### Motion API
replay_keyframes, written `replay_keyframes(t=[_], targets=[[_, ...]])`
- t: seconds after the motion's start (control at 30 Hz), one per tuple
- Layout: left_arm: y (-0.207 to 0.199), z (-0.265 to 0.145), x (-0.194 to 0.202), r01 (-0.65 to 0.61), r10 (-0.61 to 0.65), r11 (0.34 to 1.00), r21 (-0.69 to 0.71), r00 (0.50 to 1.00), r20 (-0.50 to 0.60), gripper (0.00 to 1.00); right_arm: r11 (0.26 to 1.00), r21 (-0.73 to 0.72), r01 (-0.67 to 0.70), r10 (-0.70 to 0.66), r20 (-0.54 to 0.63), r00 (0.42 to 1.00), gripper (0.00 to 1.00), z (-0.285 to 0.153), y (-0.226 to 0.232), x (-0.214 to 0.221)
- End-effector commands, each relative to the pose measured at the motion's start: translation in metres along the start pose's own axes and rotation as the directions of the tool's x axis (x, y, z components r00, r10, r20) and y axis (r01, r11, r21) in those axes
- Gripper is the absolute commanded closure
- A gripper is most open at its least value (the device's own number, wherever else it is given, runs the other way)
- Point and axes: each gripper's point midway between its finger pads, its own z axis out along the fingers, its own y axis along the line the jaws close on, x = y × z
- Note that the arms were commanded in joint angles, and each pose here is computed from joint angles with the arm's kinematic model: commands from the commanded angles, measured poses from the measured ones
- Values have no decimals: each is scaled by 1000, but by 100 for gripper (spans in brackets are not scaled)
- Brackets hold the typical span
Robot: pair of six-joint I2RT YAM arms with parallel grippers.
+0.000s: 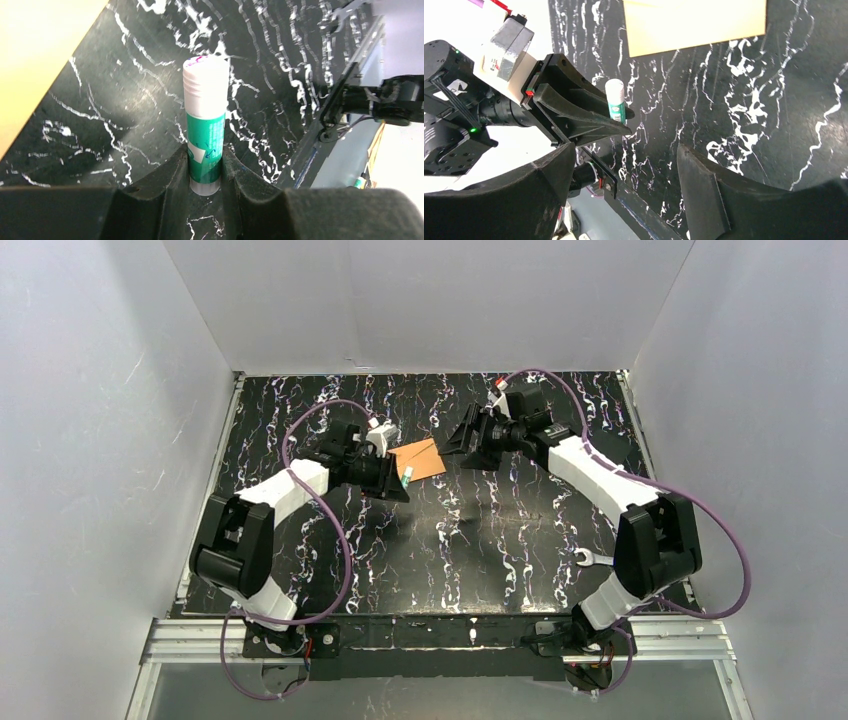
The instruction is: Place the letter into the envelope and seal it
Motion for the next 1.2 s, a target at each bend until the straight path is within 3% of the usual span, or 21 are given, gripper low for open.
replay_keyframes(t=[0.0, 0.1, 0.3, 0.6, 0.7, 1.03, 1.17], targets=[[16, 2, 27, 97, -117, 981, -166, 987, -112, 94, 998, 62, 8, -9, 22, 1000, 19, -8, -12, 6], [35, 7, 32, 188, -231, 936, -297, 966, -117, 92, 998, 64, 12, -14, 22, 1000, 19, -8, -15, 8], [52, 12, 41, 123, -229, 877, -464, 957, -178, 82, 996, 86, -2, -1, 27, 1000, 19, -11, -23, 12], [55, 20, 61, 68, -258, 854, -516, 916, -307, 52, 993, 112, -29, 23, 49, 999, 19, -18, -32, 18], [57, 20, 64, 59, -259, 852, -520, 911, -320, 48, 993, 116, -32, 25, 66, 998, 19, -21, -31, 17], [34, 23, 37, 59, -188, 904, -423, 944, -270, 42, 985, 171, -20, 13, 45, 999, 18, -34, -40, 28], [10, -9, 7, 92, -175, 881, -464, 975, -138, 29, 973, 230, 11, -30, 78, 996, 18, -46, -46, 25]])
